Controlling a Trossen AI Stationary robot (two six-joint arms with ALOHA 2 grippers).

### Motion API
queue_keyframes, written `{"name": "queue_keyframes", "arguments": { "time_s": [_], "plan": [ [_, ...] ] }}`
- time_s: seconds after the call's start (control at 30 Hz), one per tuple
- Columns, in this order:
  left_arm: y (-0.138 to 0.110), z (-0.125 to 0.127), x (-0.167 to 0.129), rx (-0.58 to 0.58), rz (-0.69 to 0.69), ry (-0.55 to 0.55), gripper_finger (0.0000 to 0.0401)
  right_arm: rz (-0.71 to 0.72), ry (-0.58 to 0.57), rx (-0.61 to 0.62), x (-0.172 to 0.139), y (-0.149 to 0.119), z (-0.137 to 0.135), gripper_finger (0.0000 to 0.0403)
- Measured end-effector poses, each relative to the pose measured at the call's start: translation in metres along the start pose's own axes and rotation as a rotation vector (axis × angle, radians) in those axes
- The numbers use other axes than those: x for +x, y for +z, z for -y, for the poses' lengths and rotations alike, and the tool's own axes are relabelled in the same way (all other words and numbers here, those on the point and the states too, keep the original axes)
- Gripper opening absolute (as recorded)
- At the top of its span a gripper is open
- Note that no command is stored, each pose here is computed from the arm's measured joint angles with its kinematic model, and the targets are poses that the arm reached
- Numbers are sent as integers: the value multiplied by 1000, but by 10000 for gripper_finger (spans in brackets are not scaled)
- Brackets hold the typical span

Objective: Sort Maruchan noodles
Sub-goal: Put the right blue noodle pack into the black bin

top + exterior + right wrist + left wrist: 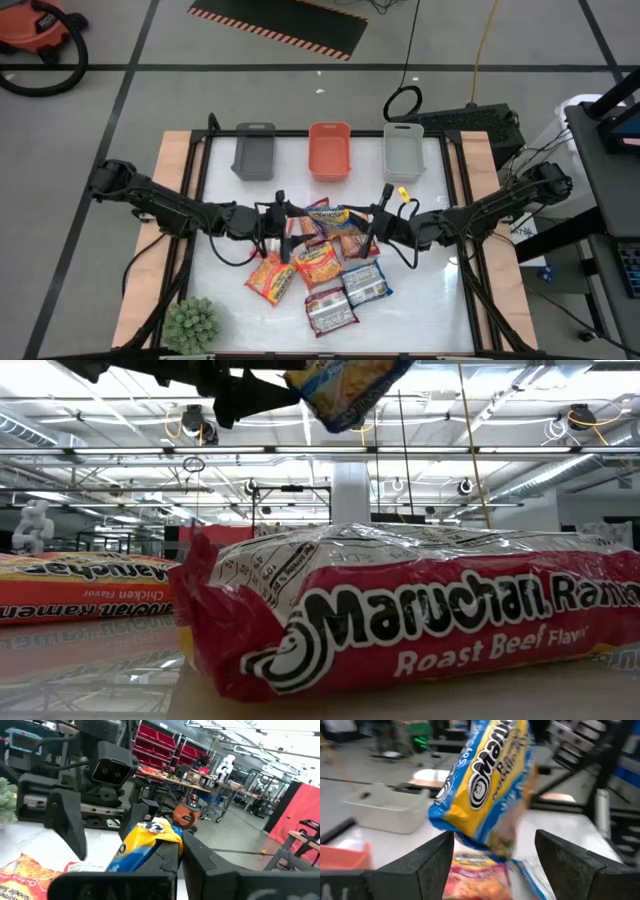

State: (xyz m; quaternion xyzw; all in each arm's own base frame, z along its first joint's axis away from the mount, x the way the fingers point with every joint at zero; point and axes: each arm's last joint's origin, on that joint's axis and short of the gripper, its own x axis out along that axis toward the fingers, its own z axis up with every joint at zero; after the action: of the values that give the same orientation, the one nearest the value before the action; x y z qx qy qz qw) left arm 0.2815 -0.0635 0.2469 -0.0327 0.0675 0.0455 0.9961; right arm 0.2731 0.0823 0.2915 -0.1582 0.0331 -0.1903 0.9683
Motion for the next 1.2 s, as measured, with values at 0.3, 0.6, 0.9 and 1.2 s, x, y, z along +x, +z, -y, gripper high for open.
{"name": "queue_keyframes", "arguments": {
  "time_s": [0.3, 0.6, 0.9, 1.2],
  "plan": [
    [11, -2, -11, -32, 7, -57, 282, 43, 10, 0, -4, 6, -3, 0],
    [-2, 6, 9, -40, 64, -127, 282, 98, 42, 61, -4, 11, -2, 0],
    [-1, 10, 17, -46, 161, -178, 279, 82, 42, 46, -3, 9, -2, 0],
    [0, 10, 17, -38, 183, -170, 177, 69, 45, 34, -3, 7, -3, 0]
  ]
}}
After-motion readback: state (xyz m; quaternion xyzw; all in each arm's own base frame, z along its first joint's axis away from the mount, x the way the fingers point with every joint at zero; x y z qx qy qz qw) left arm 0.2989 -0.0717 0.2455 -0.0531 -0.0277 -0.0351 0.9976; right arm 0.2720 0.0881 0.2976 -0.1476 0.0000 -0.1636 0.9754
